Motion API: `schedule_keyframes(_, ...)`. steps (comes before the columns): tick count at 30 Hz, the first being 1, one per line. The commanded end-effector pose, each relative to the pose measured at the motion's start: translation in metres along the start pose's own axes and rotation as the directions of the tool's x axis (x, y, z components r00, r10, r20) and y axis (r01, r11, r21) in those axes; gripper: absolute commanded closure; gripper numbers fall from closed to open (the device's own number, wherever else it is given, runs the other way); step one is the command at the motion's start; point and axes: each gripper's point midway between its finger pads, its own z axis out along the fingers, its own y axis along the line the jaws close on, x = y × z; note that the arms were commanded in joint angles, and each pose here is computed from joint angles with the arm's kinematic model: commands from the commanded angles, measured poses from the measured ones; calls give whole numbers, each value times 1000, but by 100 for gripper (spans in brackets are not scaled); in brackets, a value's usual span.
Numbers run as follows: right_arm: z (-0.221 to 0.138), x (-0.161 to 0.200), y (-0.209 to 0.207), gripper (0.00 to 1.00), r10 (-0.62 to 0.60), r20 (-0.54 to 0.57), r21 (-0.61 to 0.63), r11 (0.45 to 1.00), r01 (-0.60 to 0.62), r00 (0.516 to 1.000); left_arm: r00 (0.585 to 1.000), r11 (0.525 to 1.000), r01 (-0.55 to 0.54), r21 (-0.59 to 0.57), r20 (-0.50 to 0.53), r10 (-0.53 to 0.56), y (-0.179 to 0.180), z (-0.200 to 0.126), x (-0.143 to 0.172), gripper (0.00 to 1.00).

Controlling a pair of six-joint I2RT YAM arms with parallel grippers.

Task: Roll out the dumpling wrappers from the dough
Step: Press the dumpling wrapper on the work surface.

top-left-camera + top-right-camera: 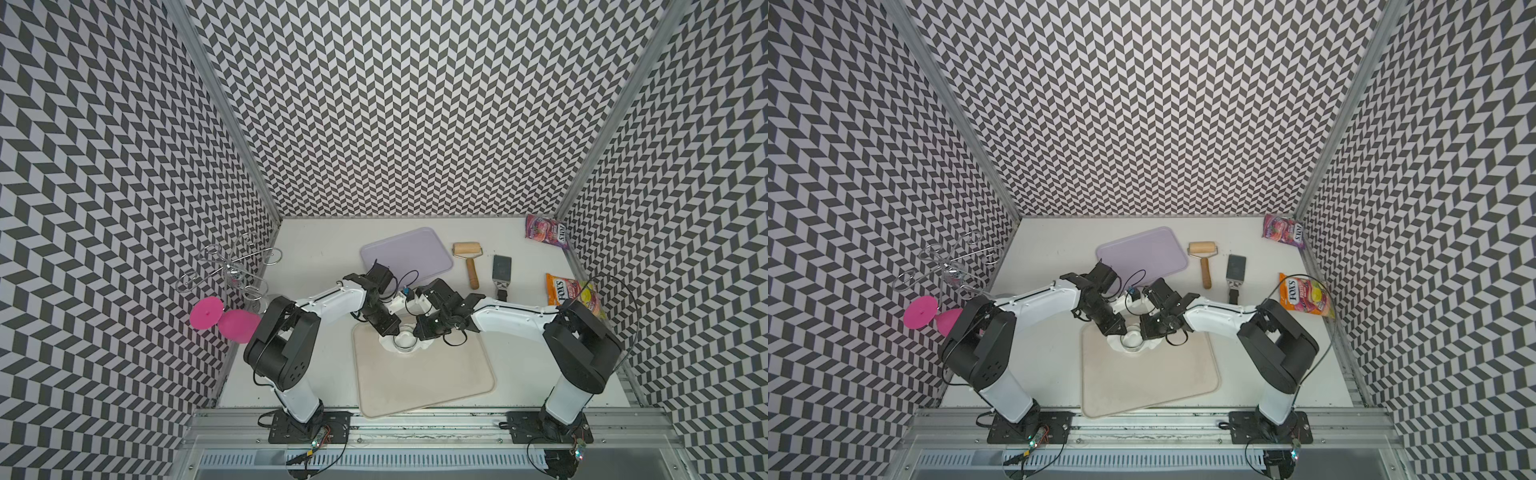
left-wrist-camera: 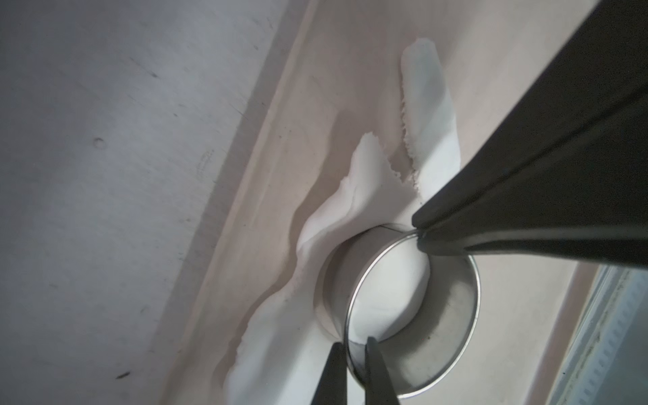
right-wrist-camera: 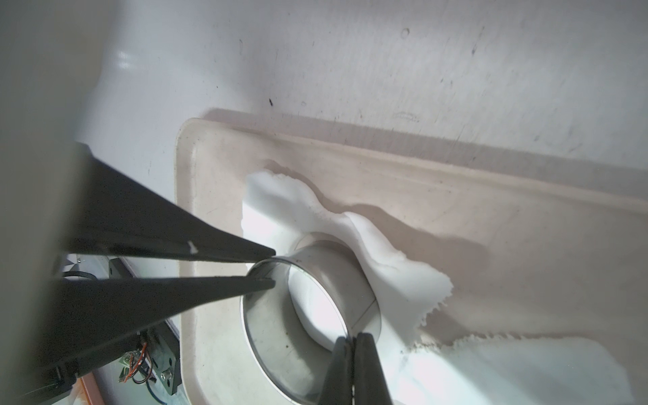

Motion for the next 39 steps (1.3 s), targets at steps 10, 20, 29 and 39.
schedule_keyframes(10, 23, 4, -7, 100, -75, -9, 36, 996, 76, 997, 980, 997, -64, -45, -192, 54, 7, 42, 51, 100)
schedule_keyframes(20, 28, 7, -11, 100, -62, -16, 43, 997, 62, 998, 961, 990, -88, -112, -270, 55, 16, 48, 65, 100)
schedule_keyframes(29, 34, 13, -20, 100, -47, -28, 67, 997, 48, 999, 948, 988, -102, -112, -313, 62, 13, 56, 79, 100)
schedule_keyframes(39, 42, 26, -35, 100, -19, -58, 102, 994, 25, 998, 943, 992, -96, -83, -326, 64, 9, 64, 87, 100)
